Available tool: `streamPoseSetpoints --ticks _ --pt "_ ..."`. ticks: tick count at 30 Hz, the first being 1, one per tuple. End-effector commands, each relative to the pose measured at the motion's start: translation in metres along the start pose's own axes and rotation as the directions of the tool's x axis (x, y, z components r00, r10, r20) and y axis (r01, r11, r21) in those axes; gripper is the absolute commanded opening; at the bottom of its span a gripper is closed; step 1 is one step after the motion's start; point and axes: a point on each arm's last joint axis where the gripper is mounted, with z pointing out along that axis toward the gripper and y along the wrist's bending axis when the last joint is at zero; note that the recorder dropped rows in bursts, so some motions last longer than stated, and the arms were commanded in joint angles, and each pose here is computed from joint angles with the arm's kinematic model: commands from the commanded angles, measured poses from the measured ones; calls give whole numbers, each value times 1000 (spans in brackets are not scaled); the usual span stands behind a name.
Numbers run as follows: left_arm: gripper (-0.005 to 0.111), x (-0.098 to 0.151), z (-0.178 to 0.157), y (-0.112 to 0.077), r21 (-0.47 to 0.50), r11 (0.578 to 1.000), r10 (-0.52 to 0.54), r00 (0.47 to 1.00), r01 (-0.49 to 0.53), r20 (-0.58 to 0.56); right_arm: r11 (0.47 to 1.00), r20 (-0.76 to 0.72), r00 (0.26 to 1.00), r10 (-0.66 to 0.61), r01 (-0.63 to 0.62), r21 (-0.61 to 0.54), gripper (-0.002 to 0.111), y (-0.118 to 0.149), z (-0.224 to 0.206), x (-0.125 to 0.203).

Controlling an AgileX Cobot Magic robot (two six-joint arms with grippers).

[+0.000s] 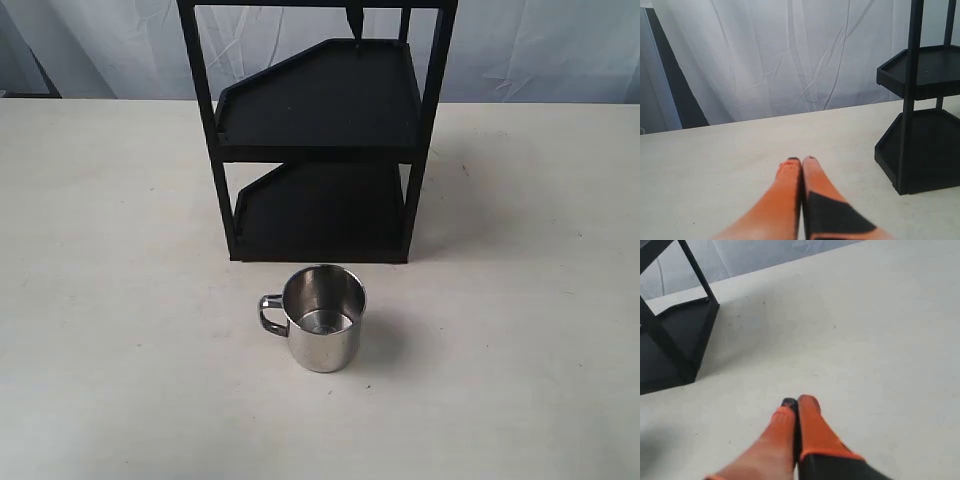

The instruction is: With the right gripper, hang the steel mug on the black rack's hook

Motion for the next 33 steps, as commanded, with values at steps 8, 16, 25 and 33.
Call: streamPoseSetpoints --ticks 8,16,25,33 --pt "2 -1 0 0 4 1000 -2 1000 2 10 656 6 682 731 -701 -281 -1 17 -4 -20" --pt "2 -1 0 0 4 1000 -2 1000 2 10 580 149 571 807 -722 -376 -1 10 -8 -36" --pt "2 -1 0 0 4 1000 -2 1000 2 10 314 116 295 948 -825 -470 -1 5 -14 -47" --pt "2 -1 0 0 4 1000 -2 1000 2 10 866 371 808 457 -311 -391 -1 37 -52 -108"
